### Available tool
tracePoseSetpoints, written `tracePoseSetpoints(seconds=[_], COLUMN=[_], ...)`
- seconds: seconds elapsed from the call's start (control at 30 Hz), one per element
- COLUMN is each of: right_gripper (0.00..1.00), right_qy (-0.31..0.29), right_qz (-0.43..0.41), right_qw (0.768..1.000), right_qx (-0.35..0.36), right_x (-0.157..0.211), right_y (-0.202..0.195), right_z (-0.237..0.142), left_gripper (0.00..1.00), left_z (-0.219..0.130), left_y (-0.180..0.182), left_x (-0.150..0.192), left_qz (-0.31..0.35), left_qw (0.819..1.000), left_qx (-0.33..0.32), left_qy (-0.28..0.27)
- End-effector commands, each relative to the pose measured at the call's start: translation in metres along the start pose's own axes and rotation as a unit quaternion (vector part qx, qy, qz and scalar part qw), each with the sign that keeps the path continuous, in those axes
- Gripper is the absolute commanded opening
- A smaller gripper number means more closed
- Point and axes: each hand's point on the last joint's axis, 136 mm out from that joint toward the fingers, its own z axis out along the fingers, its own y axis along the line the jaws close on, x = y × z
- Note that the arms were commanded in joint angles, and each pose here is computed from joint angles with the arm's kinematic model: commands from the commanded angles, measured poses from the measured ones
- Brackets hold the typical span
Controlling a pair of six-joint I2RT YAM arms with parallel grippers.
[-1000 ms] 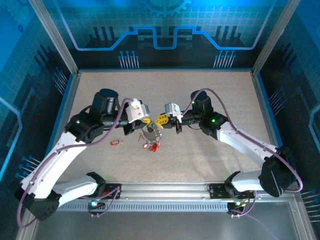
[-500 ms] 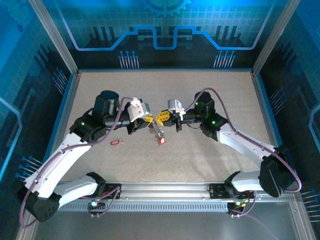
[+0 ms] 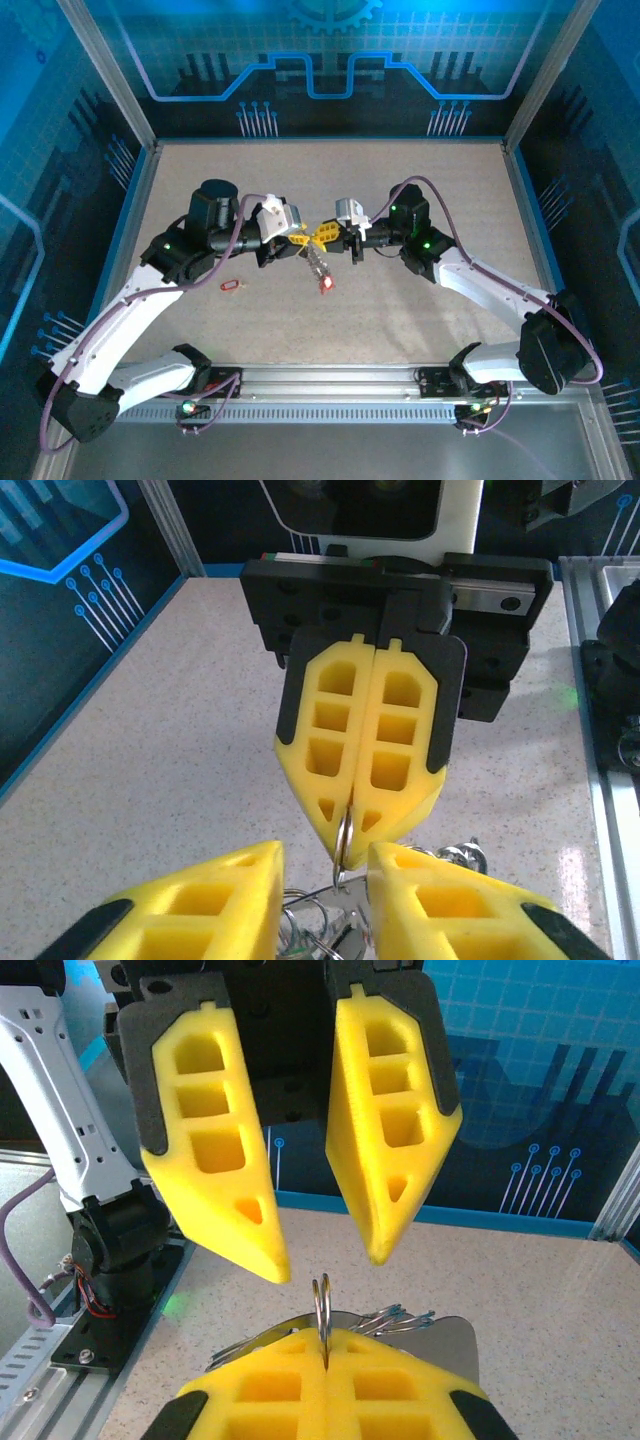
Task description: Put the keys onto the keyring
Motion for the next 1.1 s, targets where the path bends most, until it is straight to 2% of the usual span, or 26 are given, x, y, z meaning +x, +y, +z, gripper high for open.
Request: tracePoseSetpoints(seconds=[0.0, 0.27, 0.57, 0.73, 1.07], right_gripper=[0.0, 0.0, 0.0, 0.0, 0.0], right_qy=[-0.023, -0.001, 0.004, 0.009, 0.014], right_qz=[-0.031, -0.04, -0.036, -0.037, -0.042], right_qw=[0.999, 0.999, 0.999, 0.999, 0.998], right_qx=[-0.004, -0.03, -0.035, -0.036, -0.044], right_x=[-0.019, -0.017, -0.016, -0.013, -0.012], right_y=[0.001, 0.013, 0.013, 0.015, 0.017], right_z=[-0.002, -0.003, 0.004, 0.006, 0.011], left_gripper=[0.33, 0.39, 0.29, 0.28, 0.28], left_z=[-0.005, -0.011, -0.004, -0.003, 0.004], left_y=[-0.007, -0.003, -0.009, -0.01, -0.007], left_x=[0.007, 0.039, 0.026, 0.019, 0.022], left_qz=[0.002, 0.02, -0.001, 0.003, -0.006], left_qw=[1.0, 0.998, 1.0, 1.0, 1.0], left_qx=[0.012, -0.036, -0.007, -0.003, 0.005], left_qy=[0.006, 0.042, 0.009, -0.015, -0.008])
